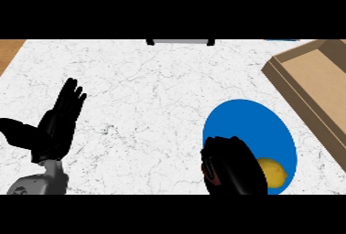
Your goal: Pick the sweet potato from the plate and place it in the cardboard box
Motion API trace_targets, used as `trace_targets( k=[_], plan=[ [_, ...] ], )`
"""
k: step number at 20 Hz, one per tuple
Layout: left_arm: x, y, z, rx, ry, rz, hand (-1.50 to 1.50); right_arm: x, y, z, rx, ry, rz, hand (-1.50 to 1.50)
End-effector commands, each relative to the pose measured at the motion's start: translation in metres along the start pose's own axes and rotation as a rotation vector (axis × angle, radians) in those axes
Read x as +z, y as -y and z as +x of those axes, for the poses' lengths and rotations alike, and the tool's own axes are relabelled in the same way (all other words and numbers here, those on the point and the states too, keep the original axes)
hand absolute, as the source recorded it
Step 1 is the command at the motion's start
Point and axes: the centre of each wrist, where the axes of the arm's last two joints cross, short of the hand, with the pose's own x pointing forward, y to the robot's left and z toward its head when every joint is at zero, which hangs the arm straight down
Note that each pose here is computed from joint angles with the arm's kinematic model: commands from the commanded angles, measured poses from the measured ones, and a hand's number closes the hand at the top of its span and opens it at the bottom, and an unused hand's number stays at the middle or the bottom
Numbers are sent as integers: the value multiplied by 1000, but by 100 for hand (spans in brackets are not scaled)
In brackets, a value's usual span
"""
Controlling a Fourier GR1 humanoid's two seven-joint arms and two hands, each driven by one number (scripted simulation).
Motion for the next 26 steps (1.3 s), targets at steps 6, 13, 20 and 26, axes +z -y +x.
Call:
trace_targets(
  k=[6,13,20,26],
  plan=[
    [7,6,14,13,-1,15,0,37,63,39,62,214,-129,150],
    [-11,-1,15,3,12,8,0,38,104,5,-113,-10,-423,150],
    [8,-8,0,-5,16,8,0,25,167,-25,-144,-183,-562,150],
    [-6,-24,6,18,2,12,0,12,198,-67,-150,-266,-507,150]
  ],
)
